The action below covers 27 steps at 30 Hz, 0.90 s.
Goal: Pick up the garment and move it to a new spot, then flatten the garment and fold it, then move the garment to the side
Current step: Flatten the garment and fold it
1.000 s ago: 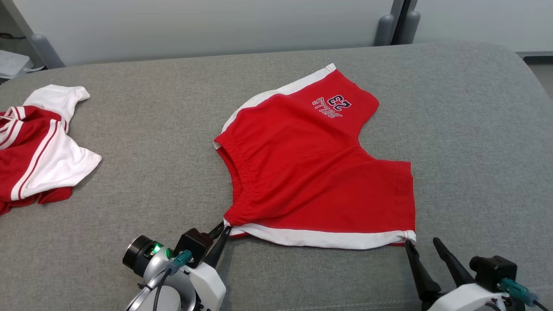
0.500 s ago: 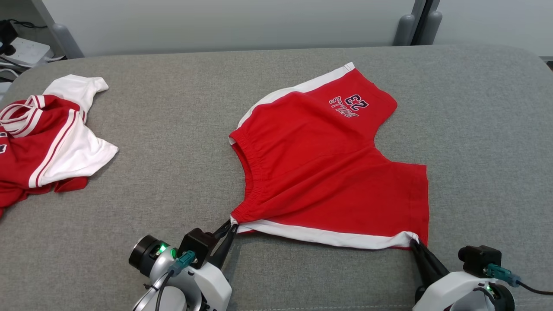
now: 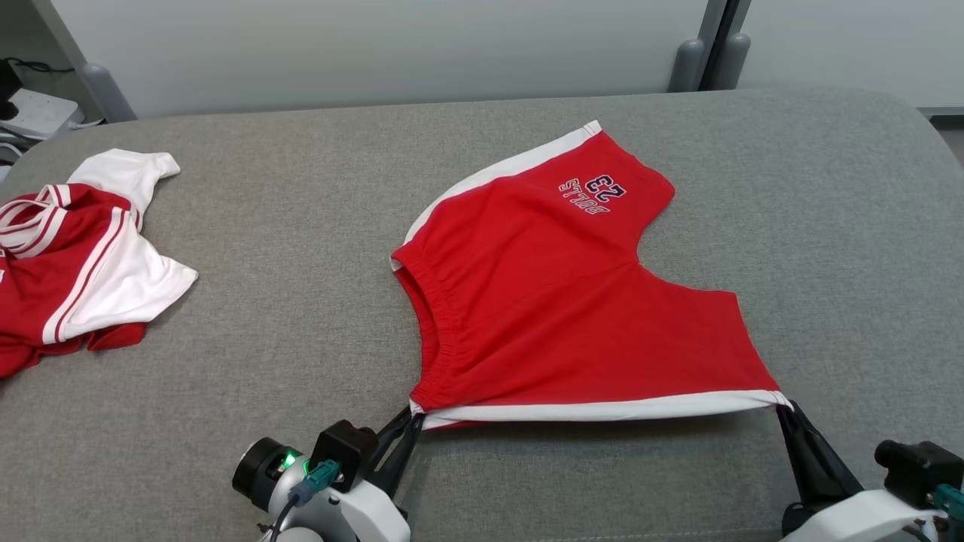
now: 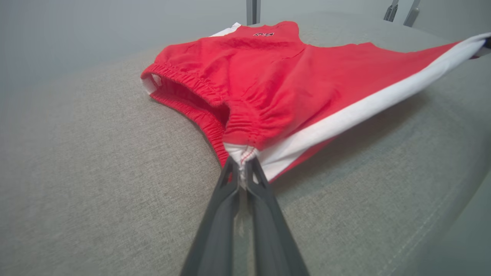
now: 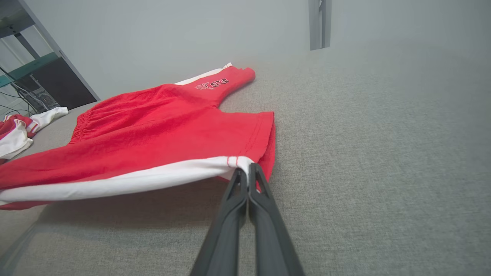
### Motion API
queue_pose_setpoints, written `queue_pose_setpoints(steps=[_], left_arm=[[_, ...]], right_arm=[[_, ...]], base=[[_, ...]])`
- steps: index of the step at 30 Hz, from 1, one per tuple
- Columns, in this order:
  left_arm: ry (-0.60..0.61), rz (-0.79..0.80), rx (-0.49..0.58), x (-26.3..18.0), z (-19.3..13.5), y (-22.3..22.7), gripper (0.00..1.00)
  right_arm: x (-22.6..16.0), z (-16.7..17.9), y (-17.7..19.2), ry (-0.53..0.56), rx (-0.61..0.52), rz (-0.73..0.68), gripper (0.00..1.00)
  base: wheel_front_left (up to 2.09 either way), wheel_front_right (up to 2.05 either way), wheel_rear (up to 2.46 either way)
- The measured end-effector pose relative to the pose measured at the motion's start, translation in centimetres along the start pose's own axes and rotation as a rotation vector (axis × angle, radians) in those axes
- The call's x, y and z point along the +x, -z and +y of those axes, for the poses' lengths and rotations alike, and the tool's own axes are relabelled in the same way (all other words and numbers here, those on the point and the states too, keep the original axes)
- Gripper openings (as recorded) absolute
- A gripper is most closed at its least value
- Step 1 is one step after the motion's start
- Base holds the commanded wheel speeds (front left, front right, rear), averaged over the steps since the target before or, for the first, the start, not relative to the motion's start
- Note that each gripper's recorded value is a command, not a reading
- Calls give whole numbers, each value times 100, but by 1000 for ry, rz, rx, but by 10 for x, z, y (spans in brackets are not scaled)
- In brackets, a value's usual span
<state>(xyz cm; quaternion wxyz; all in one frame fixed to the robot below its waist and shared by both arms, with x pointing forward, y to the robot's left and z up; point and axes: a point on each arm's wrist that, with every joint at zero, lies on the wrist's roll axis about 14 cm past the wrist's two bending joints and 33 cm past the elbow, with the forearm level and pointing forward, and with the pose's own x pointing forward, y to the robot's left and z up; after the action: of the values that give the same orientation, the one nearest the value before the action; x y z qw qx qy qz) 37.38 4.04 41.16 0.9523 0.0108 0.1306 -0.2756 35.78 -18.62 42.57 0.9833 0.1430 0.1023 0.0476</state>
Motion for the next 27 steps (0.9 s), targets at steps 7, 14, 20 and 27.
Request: queue_pose_setpoints(steps=[7, 14, 20, 27], left_arm=[[44, -21, -56, -19, -20, -16, 0], [90, -54, -84, -50, -33, -53, 0], [131, -48, -148, -59, -49, -67, 0], [151, 7, -334, -31, -66, -54, 0]], right_arm=[[-30, -14, -28, 38, -48, -100, 0], [-63, -24, -68, 79, -173, -223, 0], [-61, -25, -64, 97, -190, -191, 0], [-7, -21, -58, 80, -189, -128, 0]], base=[[0, 0, 0], [0, 0, 0], [0, 0, 0], [0, 0, 0]])
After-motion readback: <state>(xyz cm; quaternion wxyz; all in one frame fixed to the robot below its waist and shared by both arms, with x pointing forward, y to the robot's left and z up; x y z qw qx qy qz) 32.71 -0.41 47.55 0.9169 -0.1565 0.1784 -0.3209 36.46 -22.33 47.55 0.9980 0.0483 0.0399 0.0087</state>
